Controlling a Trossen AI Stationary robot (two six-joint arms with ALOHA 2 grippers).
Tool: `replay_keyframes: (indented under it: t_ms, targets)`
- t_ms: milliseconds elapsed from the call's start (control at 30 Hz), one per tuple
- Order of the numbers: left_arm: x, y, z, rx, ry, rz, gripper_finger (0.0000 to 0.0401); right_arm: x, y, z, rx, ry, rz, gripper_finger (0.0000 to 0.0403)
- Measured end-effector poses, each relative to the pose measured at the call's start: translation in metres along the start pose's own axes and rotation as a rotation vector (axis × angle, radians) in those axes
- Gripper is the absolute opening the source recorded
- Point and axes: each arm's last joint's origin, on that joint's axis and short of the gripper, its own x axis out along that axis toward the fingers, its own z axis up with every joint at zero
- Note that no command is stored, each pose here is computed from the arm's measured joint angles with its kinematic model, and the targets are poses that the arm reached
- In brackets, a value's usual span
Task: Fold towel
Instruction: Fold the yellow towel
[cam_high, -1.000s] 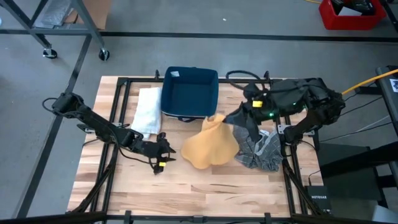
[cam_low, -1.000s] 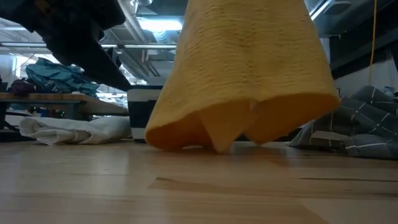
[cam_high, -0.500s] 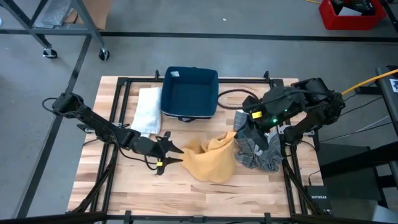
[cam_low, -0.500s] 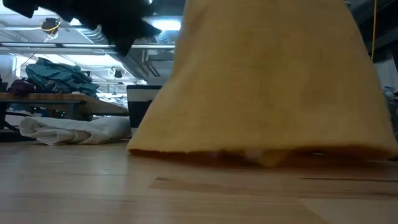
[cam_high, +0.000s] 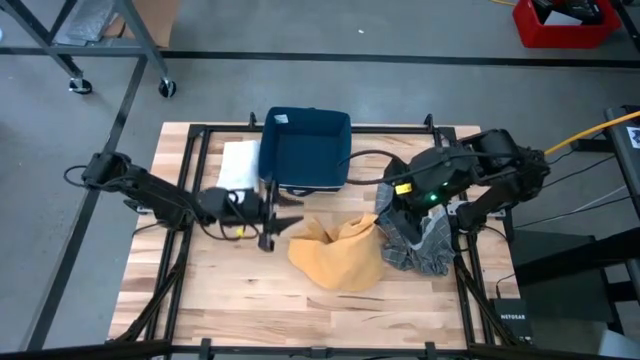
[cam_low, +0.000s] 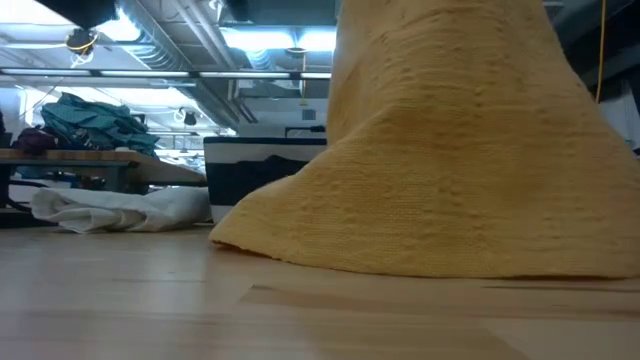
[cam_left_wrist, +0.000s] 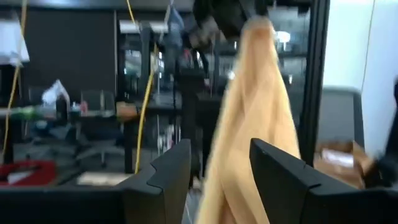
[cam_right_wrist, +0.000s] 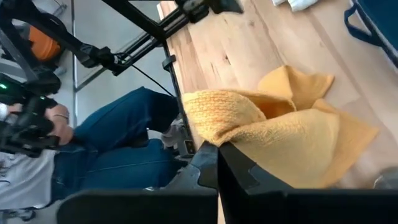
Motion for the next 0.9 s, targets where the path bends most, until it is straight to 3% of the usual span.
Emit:
replay_keyframes:
  t_ms: [133,300,567,900]
  targets:
    - [0.02,0.009,0.004,-0.024,-0.013,-0.103,0.0159,0.015,0.003,0.007,-0.086,-0.05,-0.033,0.0001]
    - [0.044,0.008,-0.008,-0.015,0.021,-0.232,0.0159,0.037,0.01,0.017,-0.186,-0.065,0.002,0.0001]
    - [0.05,0.001,-0.021,0.028,0.049,-0.42,0.0159,0.056,0.012,0.018,-0.195,0.0,0.026,0.0001]
    - [0.048,-0.001,-0.035,0.058,0.185,-0.496,0.0159,0.061,0.018,0.024,-0.223,-0.053,0.072,0.0001]
